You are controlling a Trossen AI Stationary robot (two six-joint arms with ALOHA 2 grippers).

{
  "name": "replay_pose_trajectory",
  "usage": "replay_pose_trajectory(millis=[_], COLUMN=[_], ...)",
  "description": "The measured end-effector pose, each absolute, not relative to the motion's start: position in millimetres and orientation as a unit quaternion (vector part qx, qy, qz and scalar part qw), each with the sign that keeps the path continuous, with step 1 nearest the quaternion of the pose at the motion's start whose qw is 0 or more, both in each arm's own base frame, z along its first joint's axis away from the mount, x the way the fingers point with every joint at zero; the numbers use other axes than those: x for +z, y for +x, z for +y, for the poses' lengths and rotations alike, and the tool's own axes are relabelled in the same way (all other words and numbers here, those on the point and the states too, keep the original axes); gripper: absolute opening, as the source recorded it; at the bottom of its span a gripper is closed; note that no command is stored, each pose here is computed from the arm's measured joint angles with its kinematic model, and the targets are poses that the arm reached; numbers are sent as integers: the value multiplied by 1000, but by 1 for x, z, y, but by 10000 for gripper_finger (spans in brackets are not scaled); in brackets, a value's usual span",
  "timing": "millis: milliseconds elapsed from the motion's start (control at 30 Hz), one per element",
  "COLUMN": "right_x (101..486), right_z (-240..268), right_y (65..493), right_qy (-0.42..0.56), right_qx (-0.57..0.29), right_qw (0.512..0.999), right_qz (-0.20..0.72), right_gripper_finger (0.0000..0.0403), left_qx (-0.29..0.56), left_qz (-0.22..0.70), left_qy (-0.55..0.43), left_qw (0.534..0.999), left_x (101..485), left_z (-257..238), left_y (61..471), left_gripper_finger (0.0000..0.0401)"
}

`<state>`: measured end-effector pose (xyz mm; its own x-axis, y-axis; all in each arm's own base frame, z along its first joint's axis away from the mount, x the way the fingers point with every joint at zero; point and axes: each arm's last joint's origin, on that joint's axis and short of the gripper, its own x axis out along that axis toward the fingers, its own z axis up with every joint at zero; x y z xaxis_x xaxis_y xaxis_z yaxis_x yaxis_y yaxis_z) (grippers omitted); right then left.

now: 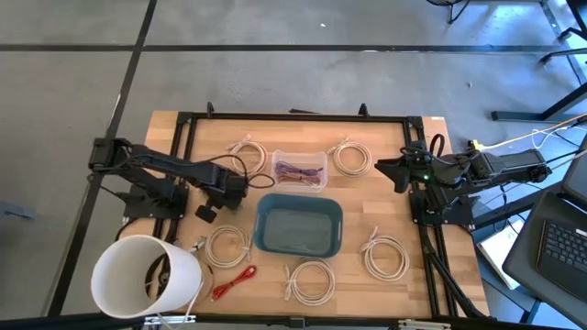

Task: Pick & Place USB Port
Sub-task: Put the green charger cable into the transparent bin

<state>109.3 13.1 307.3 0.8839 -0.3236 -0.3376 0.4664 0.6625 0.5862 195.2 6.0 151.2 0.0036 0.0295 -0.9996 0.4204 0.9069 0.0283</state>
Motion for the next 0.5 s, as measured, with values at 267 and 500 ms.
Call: replay_pose_trajectory(millis=[267, 500], right_x=[307, 307], right_z=[13, 13], right_y=[109, 109], right_qy=[348, 349], right_qx=[-218, -222], right_qw=[906, 905], right_qz=[102, 99], right_gripper_finger=[147, 147], left_qx=[-78, -23], left_qz=[649, 550], left_qy=[151, 136], left_qw=[742, 824], left_x=[214, 273], left_z=[4, 20], left_y=[188, 214], left_gripper_finger=[18, 18])
